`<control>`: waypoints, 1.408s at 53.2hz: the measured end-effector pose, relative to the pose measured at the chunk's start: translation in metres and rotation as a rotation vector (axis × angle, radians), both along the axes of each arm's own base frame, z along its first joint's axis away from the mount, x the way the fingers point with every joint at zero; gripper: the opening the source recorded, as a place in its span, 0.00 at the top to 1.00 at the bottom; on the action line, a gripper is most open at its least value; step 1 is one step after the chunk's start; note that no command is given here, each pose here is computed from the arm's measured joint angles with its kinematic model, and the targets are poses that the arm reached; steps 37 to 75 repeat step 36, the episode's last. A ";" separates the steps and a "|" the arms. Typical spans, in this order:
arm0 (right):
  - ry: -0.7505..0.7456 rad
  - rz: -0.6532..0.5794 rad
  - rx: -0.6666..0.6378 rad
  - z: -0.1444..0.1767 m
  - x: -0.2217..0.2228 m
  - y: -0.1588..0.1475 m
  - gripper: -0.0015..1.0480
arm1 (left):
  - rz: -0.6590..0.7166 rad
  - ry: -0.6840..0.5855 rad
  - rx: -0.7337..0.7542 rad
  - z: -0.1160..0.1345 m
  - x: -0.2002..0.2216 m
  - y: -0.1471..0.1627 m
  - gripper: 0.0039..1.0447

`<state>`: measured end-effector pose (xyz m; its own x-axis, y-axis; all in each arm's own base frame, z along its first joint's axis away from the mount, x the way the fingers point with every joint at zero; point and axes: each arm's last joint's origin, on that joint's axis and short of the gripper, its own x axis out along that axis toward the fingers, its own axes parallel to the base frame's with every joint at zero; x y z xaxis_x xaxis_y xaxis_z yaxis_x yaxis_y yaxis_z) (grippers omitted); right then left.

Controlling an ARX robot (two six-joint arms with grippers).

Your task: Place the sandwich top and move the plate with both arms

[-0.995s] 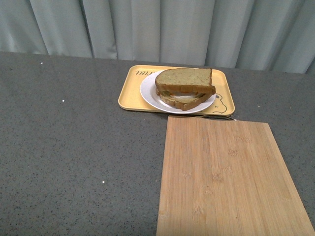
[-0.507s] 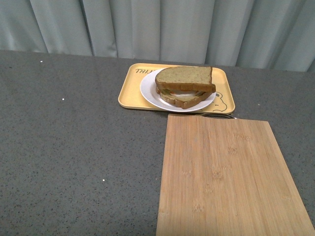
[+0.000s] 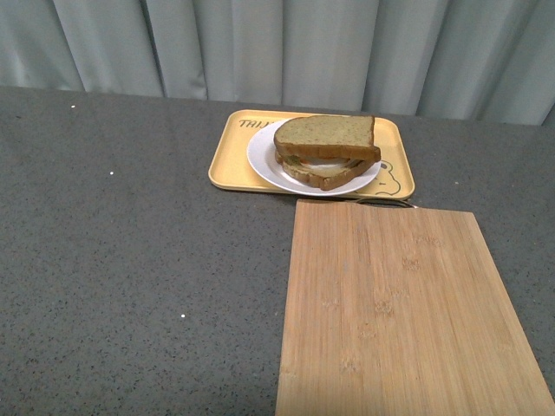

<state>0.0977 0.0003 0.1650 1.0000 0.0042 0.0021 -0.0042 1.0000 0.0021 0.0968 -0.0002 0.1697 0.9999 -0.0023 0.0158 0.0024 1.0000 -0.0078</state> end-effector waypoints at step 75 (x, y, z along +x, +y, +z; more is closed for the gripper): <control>0.000 0.000 0.000 0.000 0.000 0.000 0.09 | 0.000 0.000 0.001 0.000 0.000 0.000 0.06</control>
